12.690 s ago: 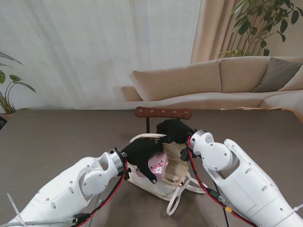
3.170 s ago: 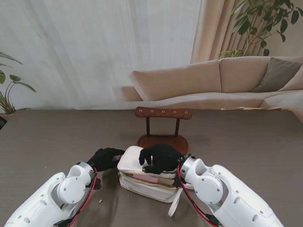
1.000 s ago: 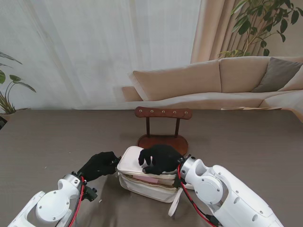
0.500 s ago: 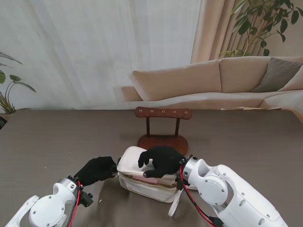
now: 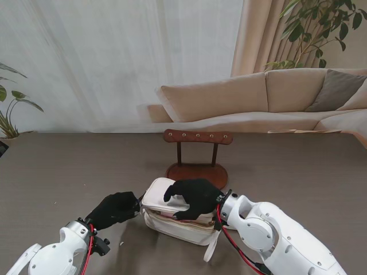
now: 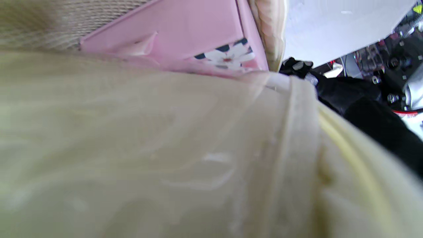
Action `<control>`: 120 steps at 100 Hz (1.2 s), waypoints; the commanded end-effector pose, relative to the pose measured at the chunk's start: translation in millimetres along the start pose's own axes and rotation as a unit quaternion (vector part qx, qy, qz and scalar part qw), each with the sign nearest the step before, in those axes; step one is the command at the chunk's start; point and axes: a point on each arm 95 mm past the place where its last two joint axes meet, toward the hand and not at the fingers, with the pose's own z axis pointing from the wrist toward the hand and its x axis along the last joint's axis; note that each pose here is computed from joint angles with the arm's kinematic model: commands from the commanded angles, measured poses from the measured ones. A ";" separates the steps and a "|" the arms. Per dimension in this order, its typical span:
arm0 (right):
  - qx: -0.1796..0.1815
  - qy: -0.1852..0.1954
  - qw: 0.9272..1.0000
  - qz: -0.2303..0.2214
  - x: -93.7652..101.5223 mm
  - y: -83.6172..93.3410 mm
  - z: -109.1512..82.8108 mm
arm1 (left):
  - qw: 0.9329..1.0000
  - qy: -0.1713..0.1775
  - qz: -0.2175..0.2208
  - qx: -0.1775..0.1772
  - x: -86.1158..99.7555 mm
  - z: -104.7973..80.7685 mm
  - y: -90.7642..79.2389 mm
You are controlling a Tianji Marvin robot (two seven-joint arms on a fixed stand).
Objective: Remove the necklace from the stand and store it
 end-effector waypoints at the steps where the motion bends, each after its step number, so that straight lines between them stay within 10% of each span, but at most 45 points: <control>1: 0.033 -0.004 0.999 0.007 -0.9 -23.9 -6.5 | 1.000 0.007 -0.010 -0.001 3.2 -2.0 3.4; 41: 0.040 0.013 0.998 -0.041 -5.1 -36.6 -20.0 | 1.000 0.017 0.004 0.020 10.5 -14.4 -8.8; 120: 0.043 0.006 0.998 -0.054 -17.2 -45.7 -17.7 | 0.993 0.029 0.101 -0.052 41.7 -39.1 -16.3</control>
